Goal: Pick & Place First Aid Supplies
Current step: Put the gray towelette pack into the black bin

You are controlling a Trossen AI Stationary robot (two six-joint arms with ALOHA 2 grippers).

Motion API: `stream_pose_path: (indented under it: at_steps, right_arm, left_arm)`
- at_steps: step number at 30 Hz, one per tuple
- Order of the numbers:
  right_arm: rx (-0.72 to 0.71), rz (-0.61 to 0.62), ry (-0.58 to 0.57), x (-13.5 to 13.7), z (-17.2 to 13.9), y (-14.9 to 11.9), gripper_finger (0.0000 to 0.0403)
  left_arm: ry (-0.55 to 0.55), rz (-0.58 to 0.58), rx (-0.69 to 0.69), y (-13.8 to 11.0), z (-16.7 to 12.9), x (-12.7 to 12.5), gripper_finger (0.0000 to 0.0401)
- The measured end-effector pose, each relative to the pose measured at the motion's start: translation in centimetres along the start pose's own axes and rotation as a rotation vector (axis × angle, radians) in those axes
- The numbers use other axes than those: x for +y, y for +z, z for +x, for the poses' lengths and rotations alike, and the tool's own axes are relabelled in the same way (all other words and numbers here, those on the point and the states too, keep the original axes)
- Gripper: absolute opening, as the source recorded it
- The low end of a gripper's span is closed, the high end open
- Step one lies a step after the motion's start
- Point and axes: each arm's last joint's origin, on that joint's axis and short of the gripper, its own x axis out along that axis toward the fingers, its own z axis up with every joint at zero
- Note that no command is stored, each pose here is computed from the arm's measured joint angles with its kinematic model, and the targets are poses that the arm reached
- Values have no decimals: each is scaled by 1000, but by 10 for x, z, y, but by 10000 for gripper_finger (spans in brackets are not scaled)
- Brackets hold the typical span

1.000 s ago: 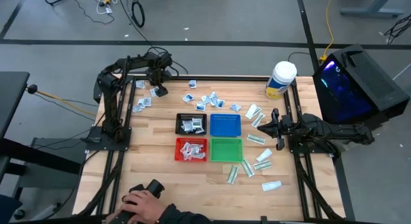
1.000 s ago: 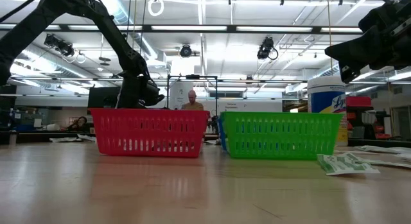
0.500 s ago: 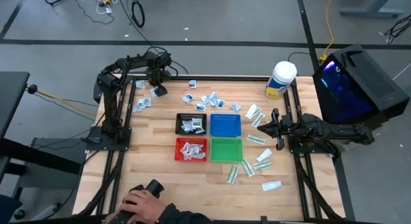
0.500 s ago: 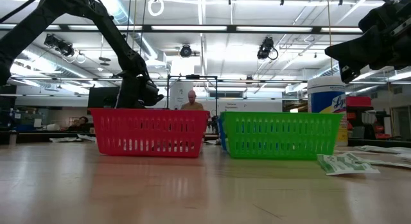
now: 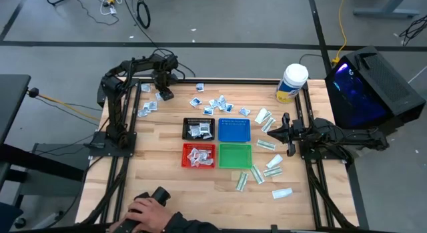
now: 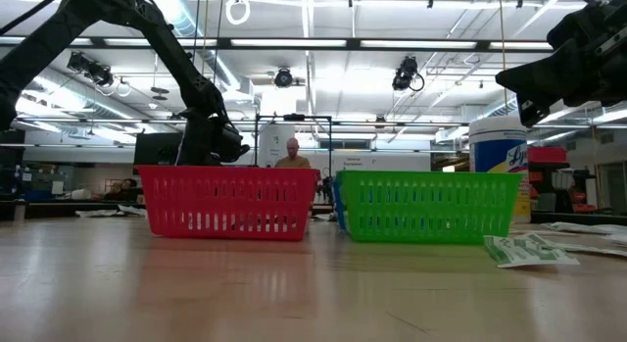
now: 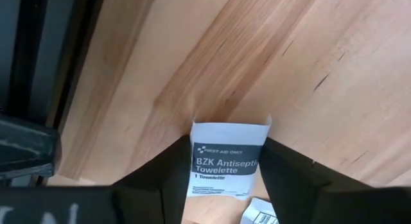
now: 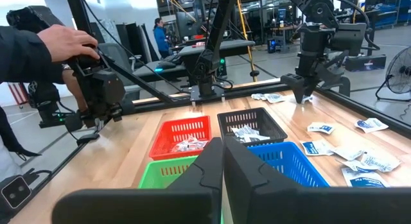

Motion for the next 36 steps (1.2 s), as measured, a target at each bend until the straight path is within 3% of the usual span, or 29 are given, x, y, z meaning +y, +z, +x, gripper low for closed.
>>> stream_pose_path:
  at_steps: [26, 36]
  right_arm:
    - [0, 0, 0, 0, 0, 0, 18]
    - [0, 0, 1, 0, 0, 0, 18]
  left_arm:
    - [10, -17, 4, -6, -16, -7, 186]
    - [43, -70, -92, -12, -48, -17, 186]
